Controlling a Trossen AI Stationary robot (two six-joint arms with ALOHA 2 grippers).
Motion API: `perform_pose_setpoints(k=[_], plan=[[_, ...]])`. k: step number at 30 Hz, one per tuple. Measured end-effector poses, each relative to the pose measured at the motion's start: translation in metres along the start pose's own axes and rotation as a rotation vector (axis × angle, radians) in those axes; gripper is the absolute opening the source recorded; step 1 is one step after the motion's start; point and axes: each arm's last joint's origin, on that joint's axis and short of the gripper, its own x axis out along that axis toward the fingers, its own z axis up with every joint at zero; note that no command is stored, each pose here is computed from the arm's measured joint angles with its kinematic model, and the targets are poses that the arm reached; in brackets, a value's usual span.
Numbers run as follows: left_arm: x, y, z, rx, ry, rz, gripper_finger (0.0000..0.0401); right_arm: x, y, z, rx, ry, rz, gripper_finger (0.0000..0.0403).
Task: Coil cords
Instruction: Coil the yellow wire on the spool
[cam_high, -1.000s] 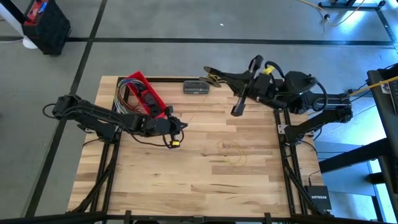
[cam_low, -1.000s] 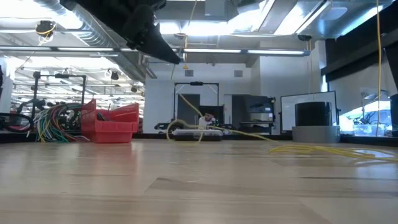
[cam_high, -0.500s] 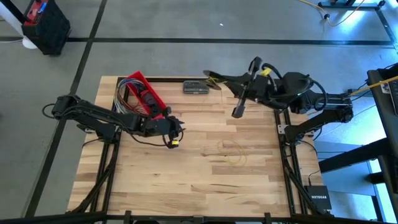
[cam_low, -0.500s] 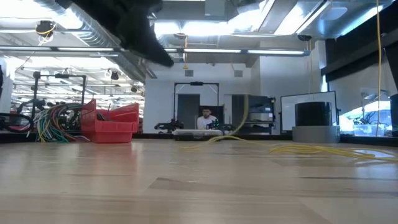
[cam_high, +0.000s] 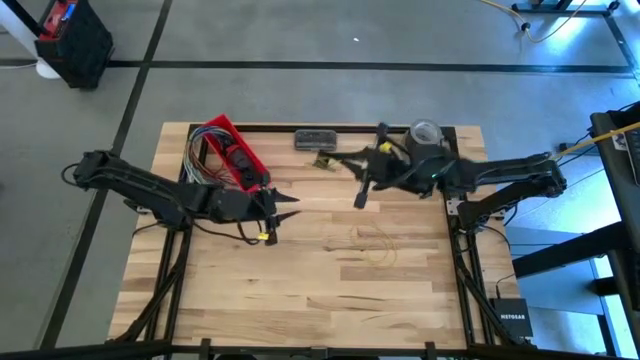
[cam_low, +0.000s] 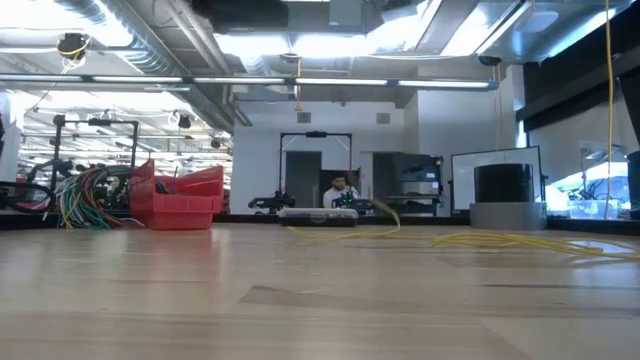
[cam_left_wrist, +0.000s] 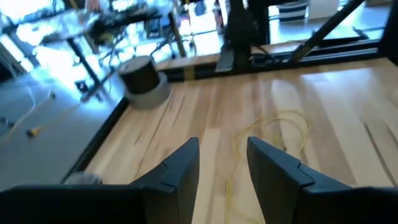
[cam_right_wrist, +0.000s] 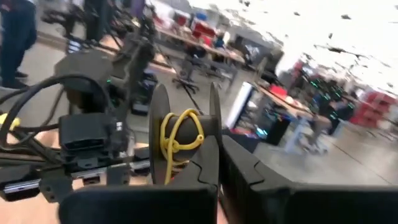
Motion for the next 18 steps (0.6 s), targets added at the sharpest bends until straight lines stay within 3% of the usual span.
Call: perform_pose_setpoints(k=[8,14,18], plan=[[0.027,-0.018,0.001,0.059,-0.117,0.007,0.0129,-0.002,0.026,-0.059,0.071,-0.272,0.071,0.0005],[0.048,-0.023,-0.007,0.035,-0.149,0.033,0.0129,-0.010,0.035,-0.088,0.122,-0.312,0.140,0.0005],[0.060,-0.025,-0.012,0.012,-0.169,0.007,0.0129,-0.010,0.036,-0.089,0.152,-0.345,0.154,0.0005]])
